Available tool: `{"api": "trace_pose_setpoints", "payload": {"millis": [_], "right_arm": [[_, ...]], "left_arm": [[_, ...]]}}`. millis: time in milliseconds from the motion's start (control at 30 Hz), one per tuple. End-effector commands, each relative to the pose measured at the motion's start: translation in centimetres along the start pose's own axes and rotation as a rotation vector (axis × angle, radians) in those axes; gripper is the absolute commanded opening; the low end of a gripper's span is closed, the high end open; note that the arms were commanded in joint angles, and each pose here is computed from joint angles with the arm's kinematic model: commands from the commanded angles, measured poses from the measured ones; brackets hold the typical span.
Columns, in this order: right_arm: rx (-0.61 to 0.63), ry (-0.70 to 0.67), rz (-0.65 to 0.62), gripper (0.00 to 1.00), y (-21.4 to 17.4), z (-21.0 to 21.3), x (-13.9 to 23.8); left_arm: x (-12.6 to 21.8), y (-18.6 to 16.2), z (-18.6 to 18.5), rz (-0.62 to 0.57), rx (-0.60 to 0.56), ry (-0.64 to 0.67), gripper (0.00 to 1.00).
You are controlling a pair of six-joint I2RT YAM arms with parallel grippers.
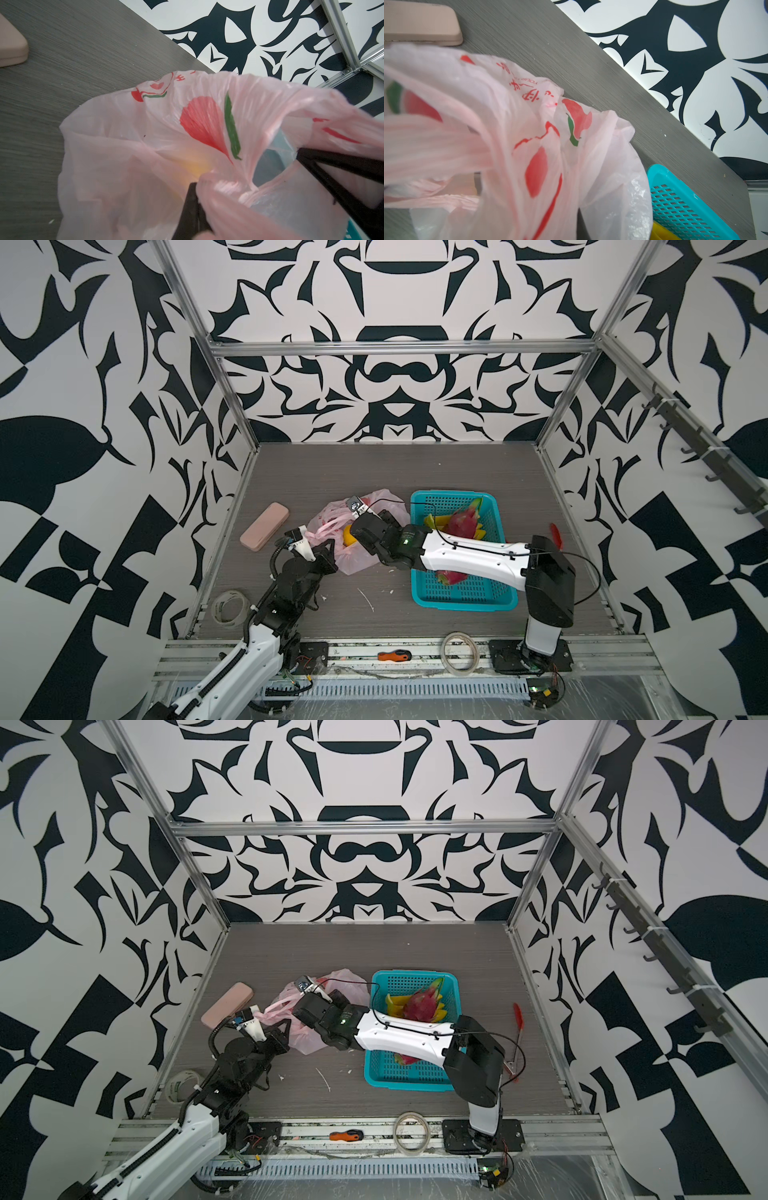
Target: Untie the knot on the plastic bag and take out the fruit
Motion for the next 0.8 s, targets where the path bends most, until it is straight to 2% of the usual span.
{"api": "trace_pose_setpoints", "payload": {"millis": [0,100,200,367,467,767], "right_arm": [[-0.038,-0.007,-0.037,0.08,0.6,-0.5,0.2],[-0.052,0.012,-0.029,0.12,0.0,-0.3,-0.4],[-0.059,0.028,-0.018,0.21,-0.4,-0.2,-0.8],[-0.077,0.049,0.006,0.46,-0.9,-0.1,-1.2],[-0.096,0.062,0.019,0.57,-1.0,-0.1,-1.0],[-0.186,0.095,0.029,0.69,-1.3,-1.5,2.1]], "left_arm": [[0.3,0.1,-0.3,-0.012,0.013,-0.024,0.0],[0.7,0.2,-0.2,-0.017,0.016,-0.024,0.0],[1.1,0.2,-0.1,-0.019,0.015,-0.018,0.0],[1.5,0.2,0.0,-0.018,0.007,-0.019,0.0],[1.3,0.0,-0.2,-0.003,0.009,-0.024,0.0],[1.2,0.0,0.0,-0.003,0.007,-0.013,0.0]]}}
Point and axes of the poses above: each gripper's point midway between its finger pads, its own x axis back along the fingers, its own z axis along the line the jaws close on, y = z × x, the point moved 4 cm from there along x, back along the fingers, and after that the axes turned 2 degrees about x, right-handed, at the moved point
